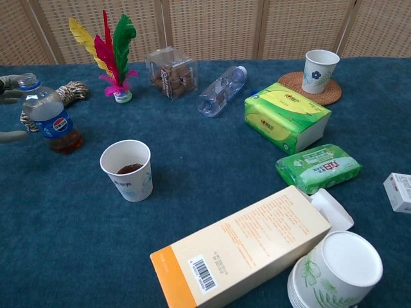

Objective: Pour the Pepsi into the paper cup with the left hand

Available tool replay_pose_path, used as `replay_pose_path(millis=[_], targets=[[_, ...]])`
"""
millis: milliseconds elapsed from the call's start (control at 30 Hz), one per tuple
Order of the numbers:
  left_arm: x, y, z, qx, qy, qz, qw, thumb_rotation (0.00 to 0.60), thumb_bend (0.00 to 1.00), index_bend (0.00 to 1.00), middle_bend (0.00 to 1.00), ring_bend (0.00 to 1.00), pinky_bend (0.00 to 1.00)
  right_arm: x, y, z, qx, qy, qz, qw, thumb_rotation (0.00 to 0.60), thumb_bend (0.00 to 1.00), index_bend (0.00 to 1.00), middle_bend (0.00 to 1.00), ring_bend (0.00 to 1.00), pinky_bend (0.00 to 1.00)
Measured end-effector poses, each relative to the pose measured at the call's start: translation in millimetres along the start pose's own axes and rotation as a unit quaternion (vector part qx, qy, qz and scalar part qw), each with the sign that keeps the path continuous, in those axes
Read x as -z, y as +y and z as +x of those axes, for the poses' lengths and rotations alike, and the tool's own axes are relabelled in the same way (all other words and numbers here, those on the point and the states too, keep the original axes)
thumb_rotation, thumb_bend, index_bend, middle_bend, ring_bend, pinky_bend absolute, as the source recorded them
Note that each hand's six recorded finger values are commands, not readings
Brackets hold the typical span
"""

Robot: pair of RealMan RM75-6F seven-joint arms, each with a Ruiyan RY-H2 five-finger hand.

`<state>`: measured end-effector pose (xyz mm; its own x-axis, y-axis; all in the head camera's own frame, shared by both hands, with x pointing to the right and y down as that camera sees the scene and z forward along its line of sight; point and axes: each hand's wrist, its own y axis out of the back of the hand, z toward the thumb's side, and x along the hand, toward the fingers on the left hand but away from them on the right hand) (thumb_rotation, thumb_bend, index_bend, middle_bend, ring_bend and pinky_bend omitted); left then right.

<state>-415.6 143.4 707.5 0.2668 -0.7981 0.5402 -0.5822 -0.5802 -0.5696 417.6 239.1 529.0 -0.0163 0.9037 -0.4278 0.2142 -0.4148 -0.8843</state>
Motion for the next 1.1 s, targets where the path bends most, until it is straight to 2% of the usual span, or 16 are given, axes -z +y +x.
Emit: replay_pose_path(millis=[1100], targets=[[-9.5,-23.7,27.3,0.013,-0.002,-0.009,0.9999,0.6,0.32,0.0,0.0,0.0,0.0,3.2,2.1,-1.1,-0.001,-0.004,-0.008,1.0,0.6,0.09,0.0,0.0,0.0,0.0]])
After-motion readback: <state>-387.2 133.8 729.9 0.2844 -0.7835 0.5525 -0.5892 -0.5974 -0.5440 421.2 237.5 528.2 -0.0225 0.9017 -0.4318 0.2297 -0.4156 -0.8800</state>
